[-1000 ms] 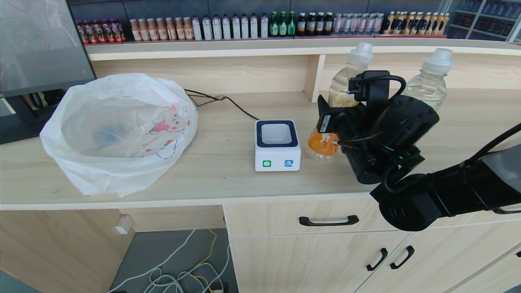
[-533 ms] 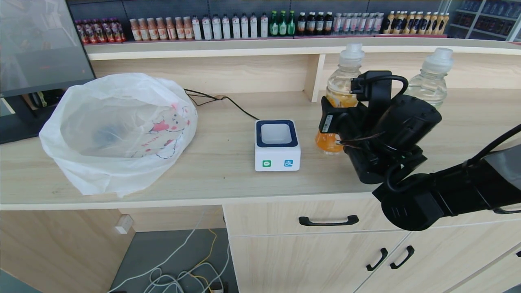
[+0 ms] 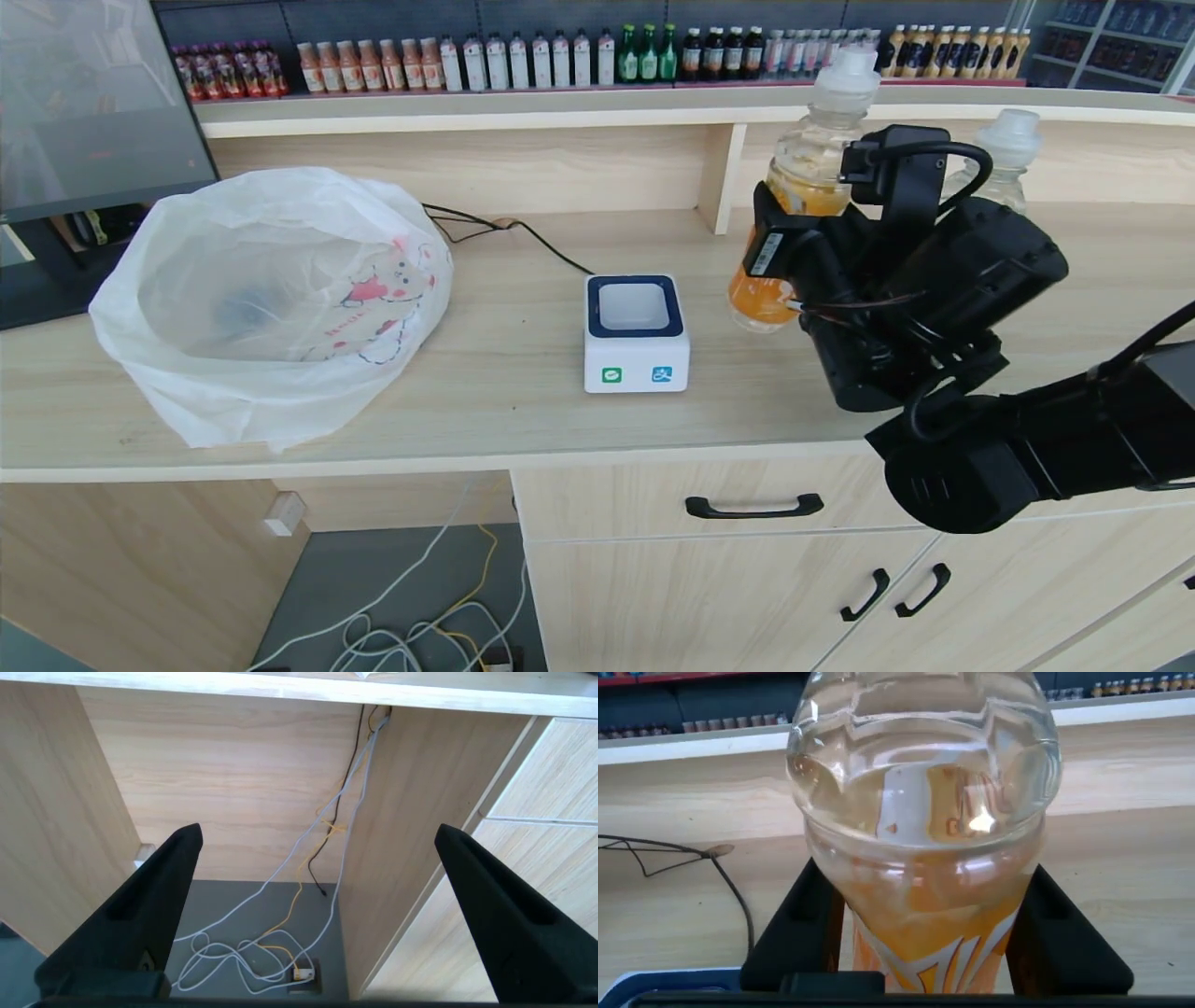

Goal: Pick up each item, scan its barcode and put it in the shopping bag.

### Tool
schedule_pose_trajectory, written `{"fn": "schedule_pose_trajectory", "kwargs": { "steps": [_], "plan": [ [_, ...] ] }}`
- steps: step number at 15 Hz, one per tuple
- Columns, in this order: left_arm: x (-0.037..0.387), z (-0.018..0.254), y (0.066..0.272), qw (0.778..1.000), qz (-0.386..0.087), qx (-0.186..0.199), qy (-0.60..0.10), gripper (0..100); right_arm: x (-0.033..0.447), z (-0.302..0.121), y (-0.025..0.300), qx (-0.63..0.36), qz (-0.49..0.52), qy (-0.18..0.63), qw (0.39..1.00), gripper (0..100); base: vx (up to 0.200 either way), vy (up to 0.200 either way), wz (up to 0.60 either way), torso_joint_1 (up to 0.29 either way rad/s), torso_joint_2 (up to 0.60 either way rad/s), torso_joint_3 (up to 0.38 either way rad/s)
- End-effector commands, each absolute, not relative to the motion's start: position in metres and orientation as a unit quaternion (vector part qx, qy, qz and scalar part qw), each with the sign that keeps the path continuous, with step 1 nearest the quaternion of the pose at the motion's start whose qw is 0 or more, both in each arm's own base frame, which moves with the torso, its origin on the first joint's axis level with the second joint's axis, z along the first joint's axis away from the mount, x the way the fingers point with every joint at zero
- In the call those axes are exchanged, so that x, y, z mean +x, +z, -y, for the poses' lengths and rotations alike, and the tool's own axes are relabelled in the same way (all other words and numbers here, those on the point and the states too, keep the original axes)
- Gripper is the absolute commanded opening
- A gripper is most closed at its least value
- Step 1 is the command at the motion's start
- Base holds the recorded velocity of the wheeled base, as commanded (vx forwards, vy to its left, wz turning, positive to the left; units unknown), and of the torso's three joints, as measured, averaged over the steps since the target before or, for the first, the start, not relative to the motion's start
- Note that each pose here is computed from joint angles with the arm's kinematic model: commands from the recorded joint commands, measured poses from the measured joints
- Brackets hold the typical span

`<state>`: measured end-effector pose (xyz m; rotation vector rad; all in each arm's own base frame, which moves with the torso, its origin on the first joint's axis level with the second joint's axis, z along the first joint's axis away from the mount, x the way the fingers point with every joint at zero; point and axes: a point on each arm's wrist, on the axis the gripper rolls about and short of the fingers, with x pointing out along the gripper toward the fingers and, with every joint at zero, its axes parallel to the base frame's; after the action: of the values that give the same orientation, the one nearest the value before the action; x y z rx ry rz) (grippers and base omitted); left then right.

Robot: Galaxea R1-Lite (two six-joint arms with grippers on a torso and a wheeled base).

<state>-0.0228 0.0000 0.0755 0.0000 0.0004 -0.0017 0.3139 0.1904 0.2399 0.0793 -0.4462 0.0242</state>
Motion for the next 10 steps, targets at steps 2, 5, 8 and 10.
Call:
{"fn": "schedule_pose_trajectory", "kwargs": {
  "steps": [2,5,8,10],
  "plan": [
    [-0.023,0.000,0.075,1.000,0.000,0.000,-0.001,100,0.291,-0.187,0.268,0.050,0.253,0.018,0.966,0,0.000,0.000,0.00,0.000,0.00,0.000],
    [-0.023,0.000,0.075,1.000,0.000,0.000,-0.001,100,0.271,-0.179,0.283,0.041,0.266,0.018,0.963,0,0.000,0.000,0.00,0.000,0.00,0.000],
    [-0.023,0.000,0.075,1.000,0.000,0.000,-0.002,100,0.219,-0.179,0.287,0.031,0.261,0.063,0.963,0,0.000,0.000,0.00,0.000,0.00,0.000],
    [-0.023,0.000,0.075,1.000,0.000,0.000,-0.001,100,0.196,-0.169,0.283,0.014,0.254,0.071,0.965,0,0.000,0.000,0.00,0.000,0.00,0.000]
  ]
}}
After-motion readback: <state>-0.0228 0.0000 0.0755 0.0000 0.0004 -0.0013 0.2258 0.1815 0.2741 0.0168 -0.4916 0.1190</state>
